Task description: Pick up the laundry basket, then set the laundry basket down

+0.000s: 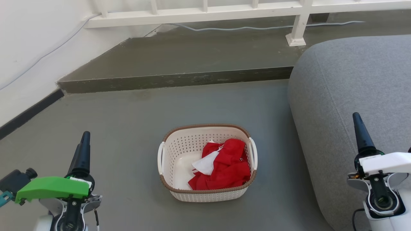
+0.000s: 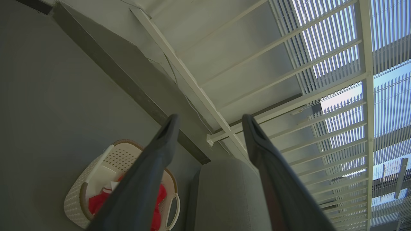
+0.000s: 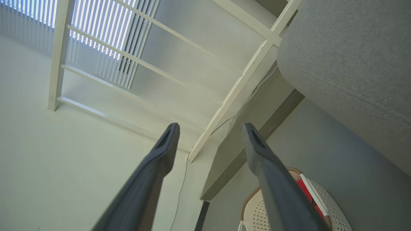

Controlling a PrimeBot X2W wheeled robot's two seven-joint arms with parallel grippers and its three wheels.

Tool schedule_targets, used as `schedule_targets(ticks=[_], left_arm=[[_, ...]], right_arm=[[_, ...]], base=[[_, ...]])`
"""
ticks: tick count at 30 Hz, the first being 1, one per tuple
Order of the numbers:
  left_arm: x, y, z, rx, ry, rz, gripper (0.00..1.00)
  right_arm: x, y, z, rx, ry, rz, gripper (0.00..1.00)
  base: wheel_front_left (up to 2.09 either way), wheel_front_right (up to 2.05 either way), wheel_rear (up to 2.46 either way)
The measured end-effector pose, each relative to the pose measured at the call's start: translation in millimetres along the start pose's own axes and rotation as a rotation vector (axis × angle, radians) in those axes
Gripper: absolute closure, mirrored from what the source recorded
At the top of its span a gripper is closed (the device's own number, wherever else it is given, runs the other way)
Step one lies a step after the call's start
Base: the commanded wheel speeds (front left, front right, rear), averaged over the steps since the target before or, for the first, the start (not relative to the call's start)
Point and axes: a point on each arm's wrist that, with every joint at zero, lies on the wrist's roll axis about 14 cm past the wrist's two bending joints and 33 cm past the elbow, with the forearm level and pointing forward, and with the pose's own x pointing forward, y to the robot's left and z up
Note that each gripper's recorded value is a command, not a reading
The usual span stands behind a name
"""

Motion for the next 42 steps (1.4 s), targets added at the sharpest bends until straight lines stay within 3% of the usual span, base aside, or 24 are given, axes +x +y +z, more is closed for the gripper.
schedule_targets(ticks=[27,42], left_arm=[[-0.8,-16.1,-27.3,0.566,0.065,-0.067,0.00],[-1.7,-20.0,-36.8,0.773,0.047,-0.093,0.00]], right_arm=[[-5.5,5.0,-24.3,-0.538,0.062,0.036,0.00],[-11.1,1.7,-40.0,-0.759,0.083,0.064,0.00]], base=[[0.00,0.00,0.00],[0.00,0.00,0.00]])
